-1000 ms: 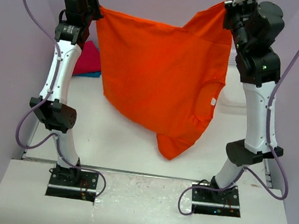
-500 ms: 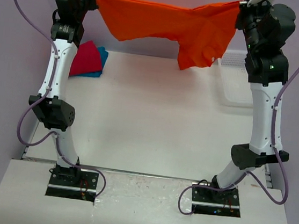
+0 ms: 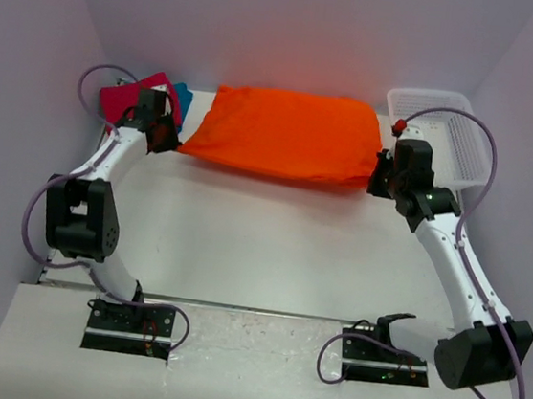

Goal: Fold and stack the t-shirts
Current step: Flatten out the tshirt, then fold the flattened tshirt in 1/3 of the way

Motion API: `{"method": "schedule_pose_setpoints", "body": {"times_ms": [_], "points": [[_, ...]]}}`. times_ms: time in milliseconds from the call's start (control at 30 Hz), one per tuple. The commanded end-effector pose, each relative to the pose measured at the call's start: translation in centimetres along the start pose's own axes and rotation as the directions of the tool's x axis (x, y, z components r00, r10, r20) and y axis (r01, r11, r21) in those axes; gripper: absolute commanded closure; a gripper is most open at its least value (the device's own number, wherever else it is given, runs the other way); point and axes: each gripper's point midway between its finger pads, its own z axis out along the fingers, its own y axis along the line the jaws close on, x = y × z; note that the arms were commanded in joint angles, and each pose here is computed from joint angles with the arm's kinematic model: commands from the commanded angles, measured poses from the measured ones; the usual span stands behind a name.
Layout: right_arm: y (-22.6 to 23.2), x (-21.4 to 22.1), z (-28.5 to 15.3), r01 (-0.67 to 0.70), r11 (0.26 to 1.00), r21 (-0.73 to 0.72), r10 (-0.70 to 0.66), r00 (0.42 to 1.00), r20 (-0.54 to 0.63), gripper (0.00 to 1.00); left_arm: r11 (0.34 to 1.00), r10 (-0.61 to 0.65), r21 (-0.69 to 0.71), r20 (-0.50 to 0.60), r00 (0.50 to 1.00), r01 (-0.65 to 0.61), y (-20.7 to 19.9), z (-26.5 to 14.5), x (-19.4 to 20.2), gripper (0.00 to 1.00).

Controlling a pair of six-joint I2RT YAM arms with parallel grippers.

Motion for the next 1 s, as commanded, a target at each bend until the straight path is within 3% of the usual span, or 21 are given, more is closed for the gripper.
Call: {"method": "schedule_pose_setpoints", "body": {"times_ms": [0, 267, 400, 667, 967], "points": [[-0.5, 0.8, -3.8, -0.150, 0.989, 0.017, 0.149, 0.987, 0.060, 1.00, 0.991, -0.130, -0.018, 0.093, 0.987, 0.132, 0.9, -6.4, 0.3, 1.00], [-0.6, 9.7, -7.2, -0.192, 0.981, 0.000, 0.191, 0.978, -0.087, 1.00, 0.992, -0.129, -0.018, -0.159, 0.979, 0.128, 2.6, -7.3, 11.9, 1.00], [0.6, 12.8, -7.5, -0.183, 0.983, -0.024, 0.177, 0.970, -0.166, 1.00, 0.992, -0.125, -0.047, -0.233, 0.964, 0.117, 3.4, -7.8, 14.4, 1.00], [1.4, 15.5, -7.9, -0.174, 0.984, 0.026, 0.175, 0.955, -0.239, 1.00, 0.993, -0.116, -0.052, -0.199, 0.973, 0.107, 3.7, -9.1, 14.0, 1.00], [-0.8, 15.9, -7.0, -0.148, 0.969, 0.195, 0.195, 0.948, -0.250, 1.00, 0.991, -0.094, -0.116, -0.229, 0.969, 0.068, 4.8, -7.8, 14.3, 1.00]]}}
